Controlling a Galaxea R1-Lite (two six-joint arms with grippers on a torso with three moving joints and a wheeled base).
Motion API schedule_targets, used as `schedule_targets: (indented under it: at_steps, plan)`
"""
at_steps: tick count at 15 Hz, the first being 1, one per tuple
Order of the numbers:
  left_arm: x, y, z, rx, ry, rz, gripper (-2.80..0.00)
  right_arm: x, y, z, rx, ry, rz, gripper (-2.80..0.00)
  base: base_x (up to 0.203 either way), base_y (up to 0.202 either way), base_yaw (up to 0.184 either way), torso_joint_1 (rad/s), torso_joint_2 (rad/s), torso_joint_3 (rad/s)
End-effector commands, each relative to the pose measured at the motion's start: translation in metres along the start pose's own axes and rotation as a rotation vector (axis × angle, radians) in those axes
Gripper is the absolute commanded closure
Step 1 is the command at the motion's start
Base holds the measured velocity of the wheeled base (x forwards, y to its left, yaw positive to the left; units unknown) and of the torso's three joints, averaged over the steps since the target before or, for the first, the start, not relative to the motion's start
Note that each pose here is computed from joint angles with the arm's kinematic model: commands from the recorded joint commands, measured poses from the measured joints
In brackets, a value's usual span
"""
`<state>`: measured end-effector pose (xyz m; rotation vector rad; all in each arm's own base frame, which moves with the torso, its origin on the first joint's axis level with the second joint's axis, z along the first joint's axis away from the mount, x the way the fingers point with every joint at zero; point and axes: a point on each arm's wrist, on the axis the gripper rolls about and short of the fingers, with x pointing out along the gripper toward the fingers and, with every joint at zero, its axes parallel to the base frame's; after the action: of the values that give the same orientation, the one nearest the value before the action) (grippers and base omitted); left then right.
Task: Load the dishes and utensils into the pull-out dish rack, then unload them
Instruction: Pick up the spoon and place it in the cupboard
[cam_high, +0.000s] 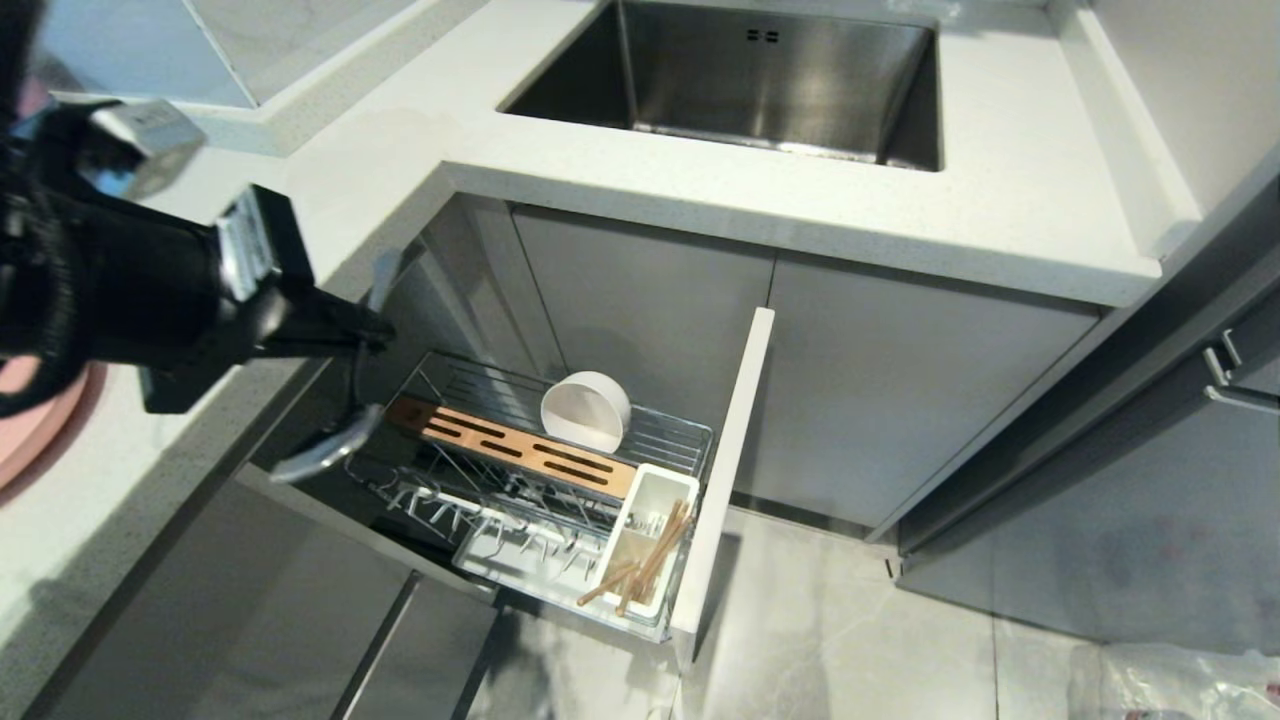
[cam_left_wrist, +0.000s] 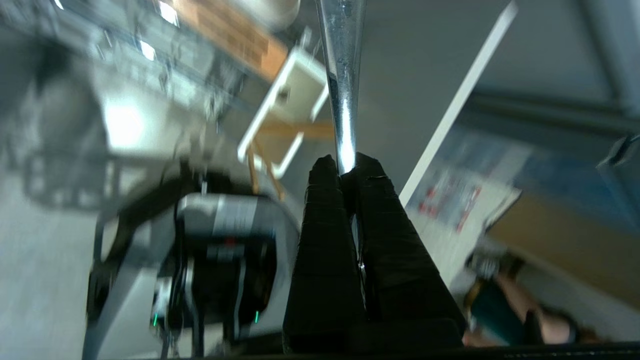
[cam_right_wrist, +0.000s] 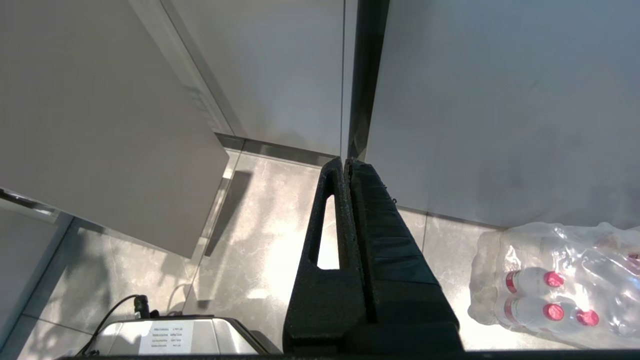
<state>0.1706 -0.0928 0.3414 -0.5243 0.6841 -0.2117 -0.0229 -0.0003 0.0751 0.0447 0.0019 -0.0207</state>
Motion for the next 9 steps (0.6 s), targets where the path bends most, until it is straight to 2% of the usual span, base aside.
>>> schedule_targets:
  at_steps: [1, 4, 7, 9]
  plan:
    - [0.050, -0.011, -0.014, 0.019, 0.146, 0.066, 0.00, 0.000, 0.000, 0.000, 0.001, 0.002, -0.001, 0.00, 0.000, 0.000, 0.000, 0.000, 0.00, 0.000]
    - [0.099, -0.014, -0.033, 0.010, 0.353, 0.133, 0.00, 0.000, 0.000, 0.000, 0.001, 0.002, 0.000, 0.00, 0.000, 0.000, 0.000, 0.000, 0.00, 0.000]
    - [0.129, -0.010, -0.042, -0.035, 0.551, 0.105, 0.00, 0.000, 0.000, 0.000, 0.001, 0.002, 0.000, 0.00, 0.000, 0.000, 0.000, 0.000, 0.00, 0.000]
    - [0.147, -0.007, -0.044, -0.053, 0.614, 0.105, 0.00, 0.000, 0.000, 0.000, 0.001, 0.002, -0.001, 0.00, 0.000, 0.000, 0.000, 0.000, 0.00, 0.000]
